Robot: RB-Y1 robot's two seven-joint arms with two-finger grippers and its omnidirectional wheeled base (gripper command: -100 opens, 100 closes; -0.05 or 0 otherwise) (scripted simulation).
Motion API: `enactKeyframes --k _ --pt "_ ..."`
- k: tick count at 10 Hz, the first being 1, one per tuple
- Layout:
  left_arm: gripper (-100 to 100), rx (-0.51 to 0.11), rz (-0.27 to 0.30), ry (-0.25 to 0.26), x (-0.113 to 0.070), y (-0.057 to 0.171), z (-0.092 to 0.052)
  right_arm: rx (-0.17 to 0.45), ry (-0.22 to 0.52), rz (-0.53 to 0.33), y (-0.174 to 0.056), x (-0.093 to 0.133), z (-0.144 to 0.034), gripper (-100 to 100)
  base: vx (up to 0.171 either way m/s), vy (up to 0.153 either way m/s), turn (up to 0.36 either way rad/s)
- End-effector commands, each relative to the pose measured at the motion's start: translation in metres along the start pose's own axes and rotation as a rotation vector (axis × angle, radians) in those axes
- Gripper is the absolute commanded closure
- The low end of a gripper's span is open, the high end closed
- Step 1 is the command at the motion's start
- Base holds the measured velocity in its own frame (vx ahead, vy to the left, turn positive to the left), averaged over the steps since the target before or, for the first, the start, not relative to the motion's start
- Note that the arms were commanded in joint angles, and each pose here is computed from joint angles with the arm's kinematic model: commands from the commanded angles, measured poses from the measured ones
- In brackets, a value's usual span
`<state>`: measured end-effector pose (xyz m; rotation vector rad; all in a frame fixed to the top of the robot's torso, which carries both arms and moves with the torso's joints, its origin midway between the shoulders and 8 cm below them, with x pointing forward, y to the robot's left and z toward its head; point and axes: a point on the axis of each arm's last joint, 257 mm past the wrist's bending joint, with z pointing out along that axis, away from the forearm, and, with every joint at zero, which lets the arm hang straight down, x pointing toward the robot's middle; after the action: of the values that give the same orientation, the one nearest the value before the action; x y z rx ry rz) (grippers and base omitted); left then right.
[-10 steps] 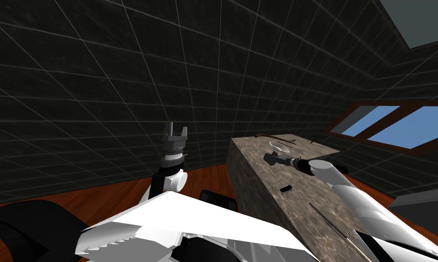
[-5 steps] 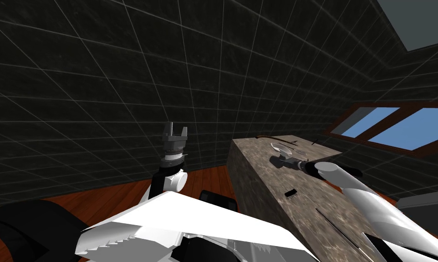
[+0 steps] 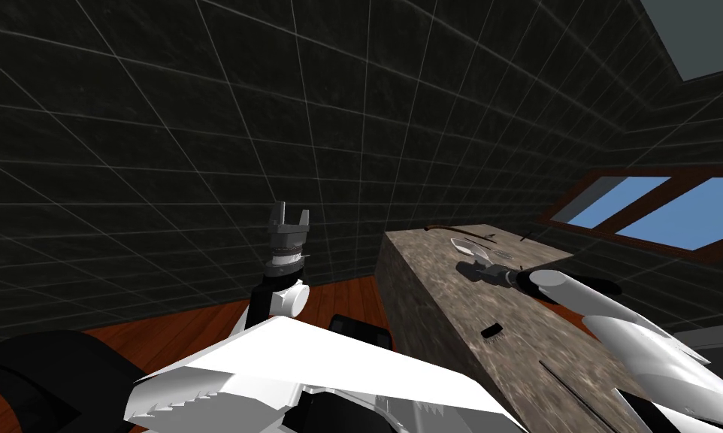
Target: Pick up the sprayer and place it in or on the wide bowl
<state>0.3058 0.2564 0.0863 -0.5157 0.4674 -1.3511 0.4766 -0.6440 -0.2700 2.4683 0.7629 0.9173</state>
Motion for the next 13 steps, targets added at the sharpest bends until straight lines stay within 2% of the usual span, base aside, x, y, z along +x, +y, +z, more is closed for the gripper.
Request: enactKeyframes --k 1,2,4,7,9,10,13 --pt "0 0.0 0.0 0.0 0.0 0.0 0.0 -0.009 -0.026 -0.027 0.003 -0.008 0.0 100 0.031 0.01 -0.005" --pt "0 0.0 0.0 0.0 0.0 0.0 0.0 -0.034 -0.066 -0.058 0.015 -0.024 -0.006 100 0.055 0.028 0.026" --pt "0 0.0 0.0 0.0 0.0 0.0 0.0 -0.039 -0.089 -0.082 0.017 -0.03 -0.006 100 0.045 0.021 -0.003" --pt "0 0.0 0.0 0.0 0.0 0.0 0.0 -0.084 -0.193 -0.163 0.042 -0.066 -0.02 100 0.068 0.016 0.016" --pt "0 0.0 0.0 0.0 0.0 0.0 0.0 -0.089 -0.223 -0.194 0.045 -0.073 -0.022 100 0.054 0.016 0.01" --pt "0 0.0 0.0 0.0 0.0 0.0 0.0 -0.106 -0.271 -0.228 0.056 -0.09 -0.03 100 0.052 0.023 0.037" --pt "0 0.0 0.0 0.0 0.0 0.0 0.0 -0.122 -0.348 -0.291 0.069 -0.113 -0.041 100 0.059 0.013 0.01"
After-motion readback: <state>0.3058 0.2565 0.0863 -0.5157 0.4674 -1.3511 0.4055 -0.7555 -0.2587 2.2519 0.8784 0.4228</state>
